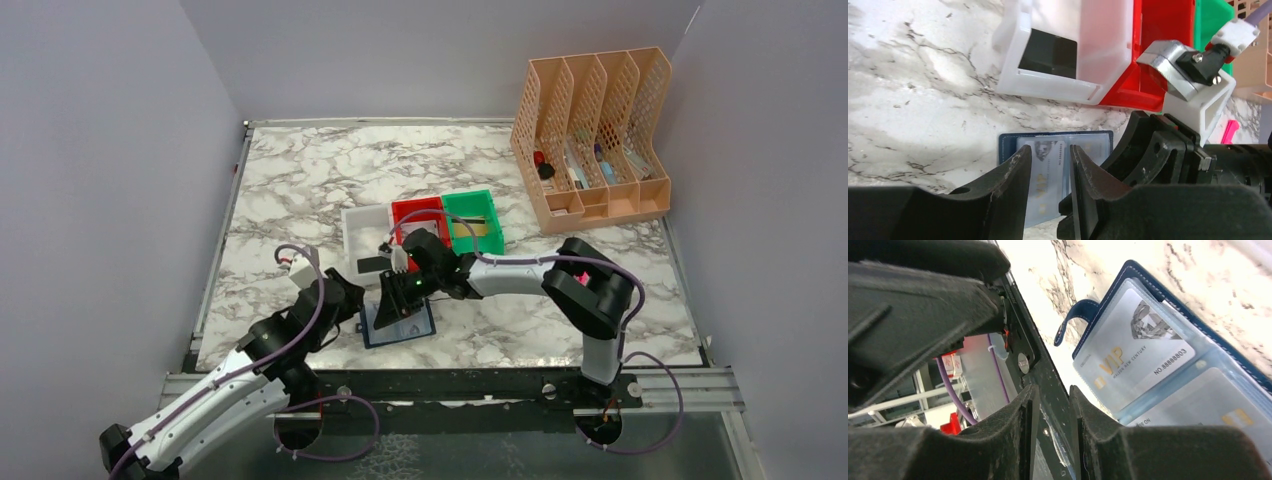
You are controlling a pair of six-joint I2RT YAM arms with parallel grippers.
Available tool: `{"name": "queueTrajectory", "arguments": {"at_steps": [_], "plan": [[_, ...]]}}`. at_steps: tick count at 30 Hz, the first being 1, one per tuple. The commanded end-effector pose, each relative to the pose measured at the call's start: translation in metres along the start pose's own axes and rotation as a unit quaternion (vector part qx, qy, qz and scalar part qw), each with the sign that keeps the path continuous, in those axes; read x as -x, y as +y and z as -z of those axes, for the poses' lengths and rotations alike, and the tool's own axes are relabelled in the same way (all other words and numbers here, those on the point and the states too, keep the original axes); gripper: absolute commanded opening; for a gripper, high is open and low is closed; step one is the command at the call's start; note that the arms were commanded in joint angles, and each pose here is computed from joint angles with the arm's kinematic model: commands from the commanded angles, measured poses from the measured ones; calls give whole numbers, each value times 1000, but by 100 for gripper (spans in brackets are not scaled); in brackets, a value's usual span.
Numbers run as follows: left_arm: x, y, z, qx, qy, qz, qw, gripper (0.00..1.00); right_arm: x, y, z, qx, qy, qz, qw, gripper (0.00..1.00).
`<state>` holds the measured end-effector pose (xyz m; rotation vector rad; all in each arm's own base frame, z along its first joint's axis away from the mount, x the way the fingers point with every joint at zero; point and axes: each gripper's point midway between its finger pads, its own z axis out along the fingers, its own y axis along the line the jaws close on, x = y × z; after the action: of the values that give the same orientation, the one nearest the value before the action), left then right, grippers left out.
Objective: Take the credit cards out of the card holder
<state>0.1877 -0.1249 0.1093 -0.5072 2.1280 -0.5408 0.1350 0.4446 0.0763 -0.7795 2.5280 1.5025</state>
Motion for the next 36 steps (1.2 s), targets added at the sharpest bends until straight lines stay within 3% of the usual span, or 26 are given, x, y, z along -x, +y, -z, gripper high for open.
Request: {"name": "queueTrajectory", "arguments": {"at_steps": [1, 5, 9, 13, 21, 36], "plan": [[9, 21, 8, 39, -23, 0, 999, 38, -3, 8, -4, 9, 12, 16, 1000, 35], [3, 23, 8, 36, -13, 4, 999, 41, 7, 12, 13, -22, -27, 34, 999, 35], [-11, 21, 1, 35, 16, -9, 999, 44, 10, -25, 32, -135, -75, 17, 988, 35], [-30, 10, -10, 9, 54, -33, 998, 46, -1, -55, 36, -194, -67, 5, 979, 34], [-61, -1, -29, -14, 115, -72, 991, 46, -11, -47, 17, -132, -47, -4, 990, 34], [-76, 16, -37, 21, 136, -81, 987, 38, -20, -58, -4, -112, -31, -48, 992, 34]]}}
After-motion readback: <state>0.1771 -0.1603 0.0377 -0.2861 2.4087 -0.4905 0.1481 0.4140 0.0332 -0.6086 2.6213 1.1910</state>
